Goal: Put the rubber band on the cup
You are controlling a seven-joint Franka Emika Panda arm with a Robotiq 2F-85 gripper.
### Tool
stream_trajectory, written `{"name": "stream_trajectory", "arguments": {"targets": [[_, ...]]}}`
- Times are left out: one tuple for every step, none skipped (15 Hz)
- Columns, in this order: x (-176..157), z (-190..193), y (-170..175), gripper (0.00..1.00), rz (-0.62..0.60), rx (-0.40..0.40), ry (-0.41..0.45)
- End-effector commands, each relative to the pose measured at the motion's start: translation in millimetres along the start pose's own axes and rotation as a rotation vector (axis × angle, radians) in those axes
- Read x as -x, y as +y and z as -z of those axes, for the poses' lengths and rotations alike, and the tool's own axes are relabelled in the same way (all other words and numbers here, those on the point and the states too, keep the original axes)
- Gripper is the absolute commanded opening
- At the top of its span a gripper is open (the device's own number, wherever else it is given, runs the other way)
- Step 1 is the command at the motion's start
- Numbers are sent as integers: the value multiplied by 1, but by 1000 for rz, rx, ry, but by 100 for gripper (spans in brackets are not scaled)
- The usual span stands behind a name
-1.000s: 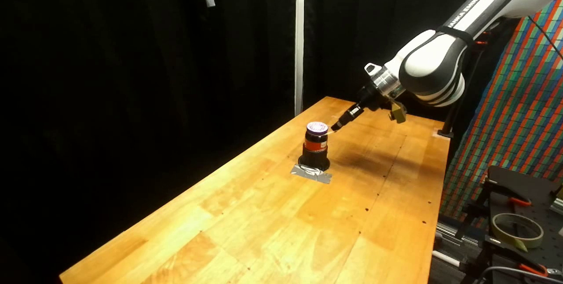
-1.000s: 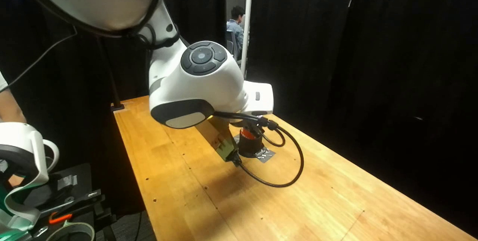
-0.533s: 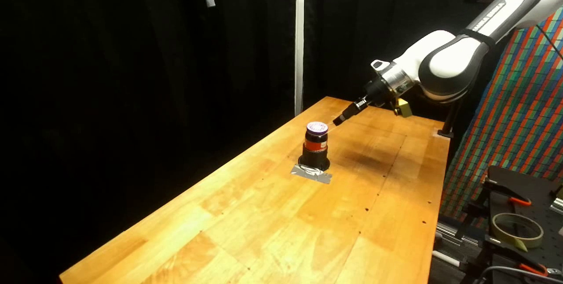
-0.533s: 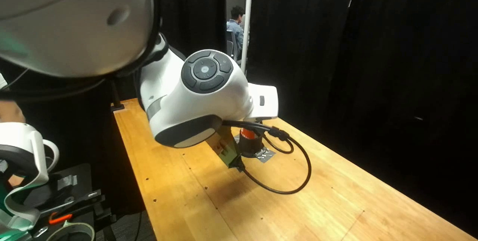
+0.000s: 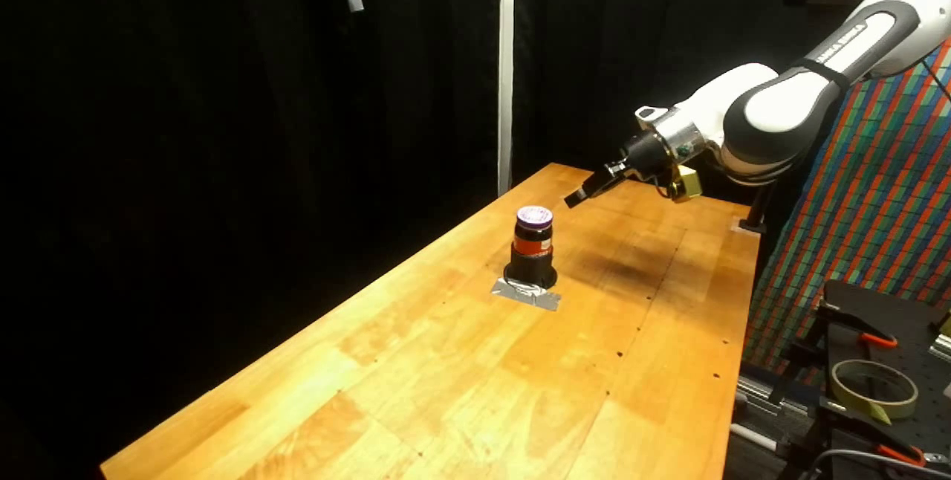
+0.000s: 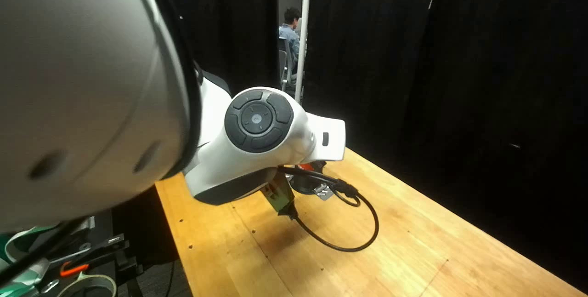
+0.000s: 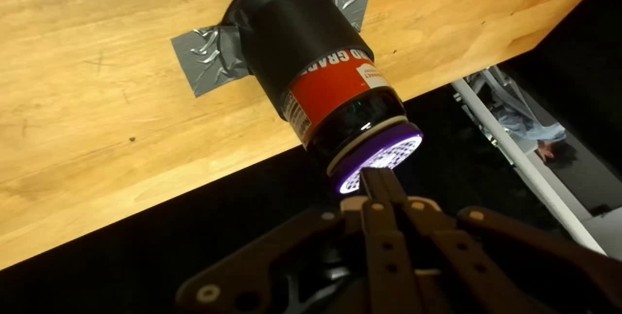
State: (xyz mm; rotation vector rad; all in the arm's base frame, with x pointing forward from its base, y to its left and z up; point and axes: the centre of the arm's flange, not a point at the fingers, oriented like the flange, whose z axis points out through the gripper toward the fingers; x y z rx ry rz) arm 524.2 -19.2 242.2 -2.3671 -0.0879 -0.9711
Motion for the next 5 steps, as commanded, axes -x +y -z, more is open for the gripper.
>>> {"name": "stream_trajectory", "arguments": {"targets": [[0,4,-2,26,-58,-75,28],[-1,2,-3,27,-79,-66,8],[1,-2,-3,7,-34,-22,0],[1,-3,-4,16,-44,-25,-7],[2,-3,-4,23,-49,-26,-11]]}}
